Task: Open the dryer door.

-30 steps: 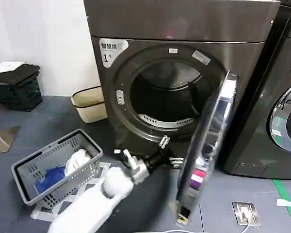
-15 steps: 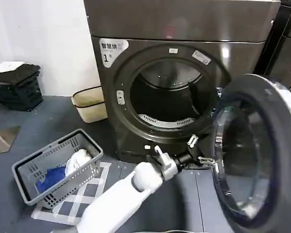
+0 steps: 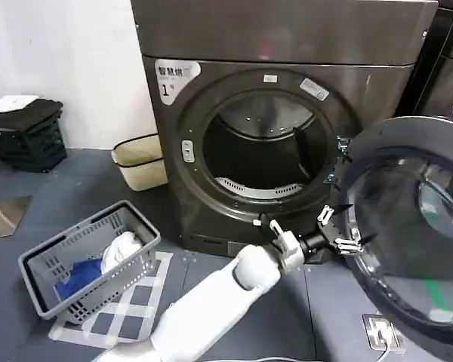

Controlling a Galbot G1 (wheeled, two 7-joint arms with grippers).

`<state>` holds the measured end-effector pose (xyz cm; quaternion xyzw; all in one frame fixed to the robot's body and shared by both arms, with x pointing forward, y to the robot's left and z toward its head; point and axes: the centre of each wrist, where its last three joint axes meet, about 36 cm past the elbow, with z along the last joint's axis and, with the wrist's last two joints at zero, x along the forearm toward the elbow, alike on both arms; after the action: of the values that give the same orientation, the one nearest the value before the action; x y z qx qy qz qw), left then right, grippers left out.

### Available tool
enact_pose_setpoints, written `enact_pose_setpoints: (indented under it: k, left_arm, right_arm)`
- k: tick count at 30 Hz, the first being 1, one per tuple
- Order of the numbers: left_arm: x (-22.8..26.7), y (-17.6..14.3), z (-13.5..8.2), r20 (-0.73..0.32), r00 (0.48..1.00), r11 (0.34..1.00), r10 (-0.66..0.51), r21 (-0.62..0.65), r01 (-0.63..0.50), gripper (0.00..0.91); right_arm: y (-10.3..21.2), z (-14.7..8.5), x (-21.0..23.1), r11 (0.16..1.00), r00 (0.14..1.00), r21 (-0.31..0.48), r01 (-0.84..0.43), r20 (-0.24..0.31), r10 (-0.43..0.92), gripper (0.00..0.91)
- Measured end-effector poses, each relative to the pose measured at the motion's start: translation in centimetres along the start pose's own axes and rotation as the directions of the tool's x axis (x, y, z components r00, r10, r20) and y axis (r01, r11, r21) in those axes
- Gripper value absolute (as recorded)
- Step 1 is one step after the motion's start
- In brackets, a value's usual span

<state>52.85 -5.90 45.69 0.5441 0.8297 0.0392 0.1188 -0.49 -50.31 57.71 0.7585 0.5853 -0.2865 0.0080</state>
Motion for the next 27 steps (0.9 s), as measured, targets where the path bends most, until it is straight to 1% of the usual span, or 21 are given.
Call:
enact_pose_setpoints:
  k: [4,8,11,16,21,27]
  left_arm:
    - [-1.0,-0.1,-0.1,0.001,1.0,1.0,0.001,0.008,-0.001,0.907]
    - [-1.9,-0.1,-0.5,0.006,1.0,1.0,0.003,0.009,-0.003,0.907]
    - [-2.4,-0.2,-0.7,0.007,1.0,1.0,-0.003,0.014,0.003,0.907]
    - [-2.3,0.3,-0.5,-0.004,1.0,1.0,-0.022,0.015,0.022,0.907]
    - [-2.2,0.5,-0.5,-0.01,0.999,0.999,-0.042,0.019,0.042,0.907]
    - [-1.9,0.9,-0.5,-0.03,0.993,0.992,-0.118,0.04,0.119,0.907]
  right_arm:
    - [-1.0,1.1,-0.7,0.995,0.997,0.072,-0.068,0.03,0.066,0.907]
    - [-1.9,2.3,-1.2,0.986,0.994,0.123,-0.11,0.018,0.109,0.907]
    - [-2.5,3.2,-1.5,0.976,0.99,0.164,-0.144,0.021,0.142,0.907]
    - [-3.3,4.4,-1.9,0.968,0.986,0.19,-0.164,0.014,0.164,0.907]
    - [-3.7,4.7,-2.1,0.965,0.985,0.198,-0.174,0.021,0.174,0.907]
    - [-4.3,5.4,-2.3,0.955,0.981,0.224,-0.194,0.021,0.194,0.907]
